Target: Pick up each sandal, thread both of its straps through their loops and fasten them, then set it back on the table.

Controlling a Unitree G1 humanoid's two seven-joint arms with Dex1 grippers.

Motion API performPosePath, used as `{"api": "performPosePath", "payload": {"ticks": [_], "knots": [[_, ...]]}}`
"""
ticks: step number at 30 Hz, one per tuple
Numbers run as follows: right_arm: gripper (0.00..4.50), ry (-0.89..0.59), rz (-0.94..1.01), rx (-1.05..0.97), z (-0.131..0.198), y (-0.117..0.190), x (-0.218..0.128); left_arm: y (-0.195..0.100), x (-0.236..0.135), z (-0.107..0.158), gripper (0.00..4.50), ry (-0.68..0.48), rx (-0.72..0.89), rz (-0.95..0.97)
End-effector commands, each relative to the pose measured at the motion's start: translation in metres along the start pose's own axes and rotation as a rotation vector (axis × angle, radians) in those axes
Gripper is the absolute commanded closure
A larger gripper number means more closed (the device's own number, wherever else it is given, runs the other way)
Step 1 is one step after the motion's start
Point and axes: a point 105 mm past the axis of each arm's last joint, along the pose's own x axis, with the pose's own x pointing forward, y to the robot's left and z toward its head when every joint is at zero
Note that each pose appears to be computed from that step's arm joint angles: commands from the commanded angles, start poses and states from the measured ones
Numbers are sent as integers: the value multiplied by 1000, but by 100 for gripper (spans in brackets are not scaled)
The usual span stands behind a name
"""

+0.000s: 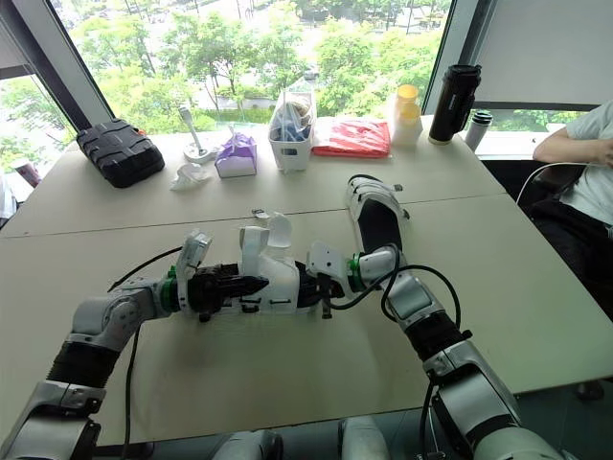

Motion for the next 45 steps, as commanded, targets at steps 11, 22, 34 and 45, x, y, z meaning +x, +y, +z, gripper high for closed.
{"api": "performPosePath", "payload": {"ticks": [11, 22, 34, 45], "knots": [[450, 68, 54, 61, -22, 16, 7, -13, -31, 16, 116, -77, 18, 74], [450, 66, 52, 59, -22, 14, 7, -53, -57, -26, 22, 32, -22, 101], [450, 66, 51, 60, -22, 15, 6, -31, -41, -45, 22, -18, 106, 184], [450, 69, 57, 59, -22, 17, 7, -19, -26, -44, 22, -27, 192, 177]]}}
